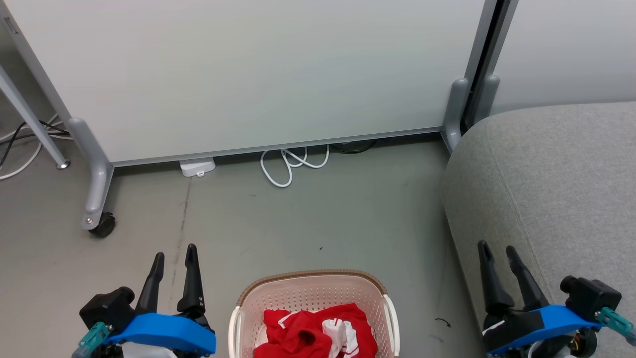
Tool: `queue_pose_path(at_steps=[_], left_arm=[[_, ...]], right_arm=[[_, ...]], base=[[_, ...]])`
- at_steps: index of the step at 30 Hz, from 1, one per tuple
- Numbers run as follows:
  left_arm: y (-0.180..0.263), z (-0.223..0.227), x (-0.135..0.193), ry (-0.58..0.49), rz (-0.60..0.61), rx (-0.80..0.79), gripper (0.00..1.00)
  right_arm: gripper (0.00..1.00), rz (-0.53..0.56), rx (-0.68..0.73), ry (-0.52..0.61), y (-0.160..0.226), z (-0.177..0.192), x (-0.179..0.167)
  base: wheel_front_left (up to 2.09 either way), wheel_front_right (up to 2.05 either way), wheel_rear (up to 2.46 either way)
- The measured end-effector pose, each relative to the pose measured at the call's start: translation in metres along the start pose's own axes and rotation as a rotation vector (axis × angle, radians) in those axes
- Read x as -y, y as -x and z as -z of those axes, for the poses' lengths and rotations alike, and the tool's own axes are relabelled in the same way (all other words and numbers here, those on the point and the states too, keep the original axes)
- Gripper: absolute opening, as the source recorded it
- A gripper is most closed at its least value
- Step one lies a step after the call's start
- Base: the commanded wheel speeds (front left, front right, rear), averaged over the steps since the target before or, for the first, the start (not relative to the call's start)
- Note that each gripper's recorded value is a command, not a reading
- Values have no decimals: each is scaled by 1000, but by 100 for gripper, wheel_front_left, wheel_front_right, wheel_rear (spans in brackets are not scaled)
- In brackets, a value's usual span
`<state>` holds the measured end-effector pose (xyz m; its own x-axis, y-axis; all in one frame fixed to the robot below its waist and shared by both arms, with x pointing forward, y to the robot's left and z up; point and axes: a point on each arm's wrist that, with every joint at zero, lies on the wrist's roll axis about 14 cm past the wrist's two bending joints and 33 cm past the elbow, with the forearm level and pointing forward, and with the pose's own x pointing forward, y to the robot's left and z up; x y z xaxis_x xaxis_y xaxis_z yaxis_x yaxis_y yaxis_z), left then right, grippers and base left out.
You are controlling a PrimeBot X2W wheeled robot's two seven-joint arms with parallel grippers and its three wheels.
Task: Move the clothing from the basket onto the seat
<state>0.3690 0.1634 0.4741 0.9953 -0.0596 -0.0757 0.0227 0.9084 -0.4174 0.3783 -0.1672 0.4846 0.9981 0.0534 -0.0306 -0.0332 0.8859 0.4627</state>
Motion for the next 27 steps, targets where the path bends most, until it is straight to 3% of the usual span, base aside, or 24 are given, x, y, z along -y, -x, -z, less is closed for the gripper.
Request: queue_pose_path(at_steps=[27], left_arm=[[2,3,5,-186,33,19,100]], right_arm=[[100,-49,4,246,-2,1,-8]], base=[[0,0,0]])
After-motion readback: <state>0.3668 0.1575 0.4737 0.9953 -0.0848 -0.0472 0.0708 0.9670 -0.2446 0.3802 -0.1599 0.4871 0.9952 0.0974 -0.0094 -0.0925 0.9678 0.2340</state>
